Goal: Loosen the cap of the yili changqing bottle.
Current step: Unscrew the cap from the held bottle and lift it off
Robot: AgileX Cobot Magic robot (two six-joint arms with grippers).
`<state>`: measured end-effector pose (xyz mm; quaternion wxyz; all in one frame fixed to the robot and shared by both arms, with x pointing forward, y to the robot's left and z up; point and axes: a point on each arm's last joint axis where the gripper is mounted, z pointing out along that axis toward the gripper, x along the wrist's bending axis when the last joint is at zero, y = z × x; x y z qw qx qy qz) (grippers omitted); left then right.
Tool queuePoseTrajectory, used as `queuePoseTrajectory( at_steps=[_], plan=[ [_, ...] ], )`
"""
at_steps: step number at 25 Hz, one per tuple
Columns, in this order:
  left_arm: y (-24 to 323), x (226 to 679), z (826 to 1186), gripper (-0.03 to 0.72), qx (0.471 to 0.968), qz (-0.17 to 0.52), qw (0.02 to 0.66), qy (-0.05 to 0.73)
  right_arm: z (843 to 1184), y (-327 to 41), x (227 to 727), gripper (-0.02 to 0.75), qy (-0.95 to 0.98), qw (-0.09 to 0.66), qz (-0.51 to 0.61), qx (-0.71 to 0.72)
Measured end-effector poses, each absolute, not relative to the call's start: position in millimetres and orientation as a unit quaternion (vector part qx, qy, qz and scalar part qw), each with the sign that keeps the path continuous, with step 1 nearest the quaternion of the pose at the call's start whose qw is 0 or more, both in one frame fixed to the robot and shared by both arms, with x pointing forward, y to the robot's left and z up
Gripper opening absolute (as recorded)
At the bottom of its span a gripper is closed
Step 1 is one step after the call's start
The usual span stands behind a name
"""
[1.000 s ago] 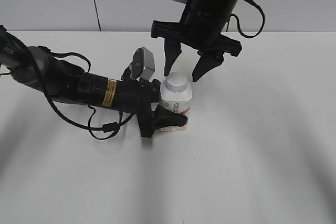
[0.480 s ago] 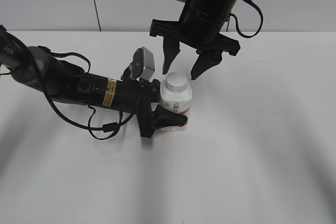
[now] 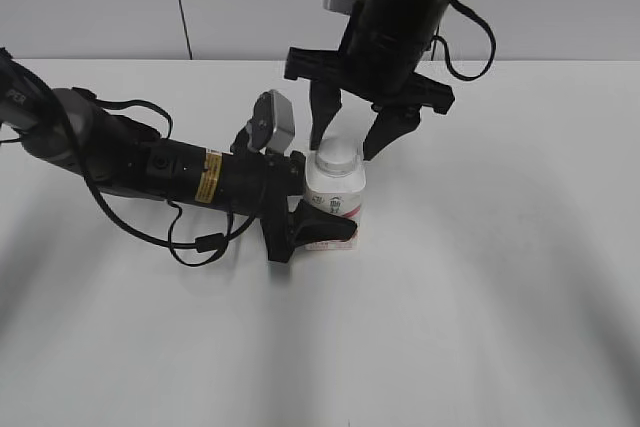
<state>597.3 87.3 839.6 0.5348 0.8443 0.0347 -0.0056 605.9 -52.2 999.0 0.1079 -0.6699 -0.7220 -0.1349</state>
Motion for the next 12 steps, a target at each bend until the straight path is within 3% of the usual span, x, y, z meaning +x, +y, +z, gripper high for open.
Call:
queuePoseTrajectory(
  at_steps=[12],
  plan=[
    [87.3, 597.3, 839.6, 0.427, 0.844, -0.005, 0.534, 0.035, 987.2, -50.7, 608.2, 0.471, -0.721, 0.112, -0.122, -0.673]
  ],
)
